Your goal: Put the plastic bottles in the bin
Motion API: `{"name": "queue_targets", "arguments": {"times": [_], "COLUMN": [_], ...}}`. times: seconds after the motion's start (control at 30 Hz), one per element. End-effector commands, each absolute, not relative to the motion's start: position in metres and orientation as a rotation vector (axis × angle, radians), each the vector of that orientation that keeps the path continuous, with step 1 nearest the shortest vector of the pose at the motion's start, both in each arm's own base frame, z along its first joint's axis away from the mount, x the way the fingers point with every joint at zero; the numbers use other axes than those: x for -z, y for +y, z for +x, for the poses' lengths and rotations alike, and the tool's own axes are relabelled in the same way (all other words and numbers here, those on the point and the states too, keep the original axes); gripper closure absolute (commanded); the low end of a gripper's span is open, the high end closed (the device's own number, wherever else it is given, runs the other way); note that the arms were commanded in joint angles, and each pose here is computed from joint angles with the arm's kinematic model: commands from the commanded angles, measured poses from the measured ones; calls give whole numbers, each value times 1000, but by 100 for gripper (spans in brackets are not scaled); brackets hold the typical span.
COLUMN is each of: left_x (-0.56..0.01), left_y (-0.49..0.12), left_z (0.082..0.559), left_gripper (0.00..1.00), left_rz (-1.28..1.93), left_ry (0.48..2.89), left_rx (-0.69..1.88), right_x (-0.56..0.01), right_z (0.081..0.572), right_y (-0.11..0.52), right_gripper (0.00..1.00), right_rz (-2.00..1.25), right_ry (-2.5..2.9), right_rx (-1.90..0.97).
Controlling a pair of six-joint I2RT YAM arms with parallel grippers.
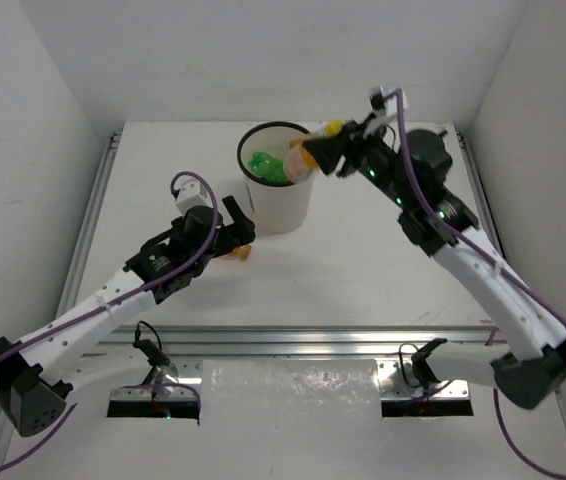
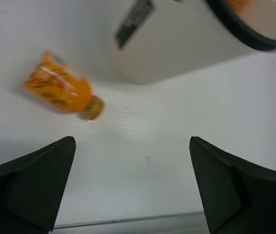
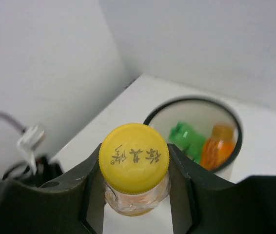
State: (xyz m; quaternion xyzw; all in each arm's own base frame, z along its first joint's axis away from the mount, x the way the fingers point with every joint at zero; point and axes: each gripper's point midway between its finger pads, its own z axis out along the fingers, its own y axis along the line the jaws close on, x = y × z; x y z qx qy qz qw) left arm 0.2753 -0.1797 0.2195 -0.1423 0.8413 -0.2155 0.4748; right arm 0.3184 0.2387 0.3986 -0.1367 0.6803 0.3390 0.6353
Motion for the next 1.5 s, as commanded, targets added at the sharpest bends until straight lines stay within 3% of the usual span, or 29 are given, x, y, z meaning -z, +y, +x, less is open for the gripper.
{"name": "queue_targets", "arguments": {"times": [0.0, 0.1, 0.2, 0.3, 0.33, 0.57, 1.03, 1.17, 1.2, 1.3, 1.33, 1.37, 1.4, 1.47], "left_x": [-190, -184, -176, -166, -160, -137, -73, -64, -58, -43, -43, -44, -48, -82], "left_y": [-120, -108, -104, -105, -101, -103, -109, -108, -106, -100, -95, -94, -92, -88], "left_z": [286, 298, 313, 319, 317, 320, 378, 392, 390, 391, 391, 387, 383, 374], "left_gripper": [0, 0, 0, 0, 0, 0, 1, 10, 26, 60, 82, 93, 100, 100], "left_rz": [-646, -726, -771, -845, -902, -1019, -1003, -949, -936, -932, -940, -928, -910, -827], "left_ry": [2031, 2013, 2005, 2022, 2021, 2004, 2052, 2038, 2047, 2090, 2092, 2115, 2121, 2110], "left_rx": [240, 207, 173, 139, 118, 122, -9, -31, -39, -14, -6, -4, -16, -19], "right_x": [-403, -384, -361, -351, -360, -379, -381, -351, -347, -338, -336, -336, -336, -336], "right_z": [378, 428, 462, 475, 476, 460, 313, 290, 286, 273, 270, 264, 259, 250], "right_y": [248, 269, 285, 300, 301, 283, 231, 224, 222, 212, 209, 203, 199, 189], "right_gripper": [97, 91, 33, 13, 1, 1, 1, 1, 1, 1, 1, 1, 1, 1], "right_rz": [-356, -390, -402, -435, -432, -419, -449, -466, -466, -445, -440, -425, -422, -402], "right_ry": [1568, 1656, 1745, 1793, 1786, 1788, 1669, 1705, 1709, 1709, 1708, 1697, 1699, 1692], "right_rx": [-564, -488, -449, -473, -475, -436, -658, -691, -696, -689, -686, -682, -678, -661]}}
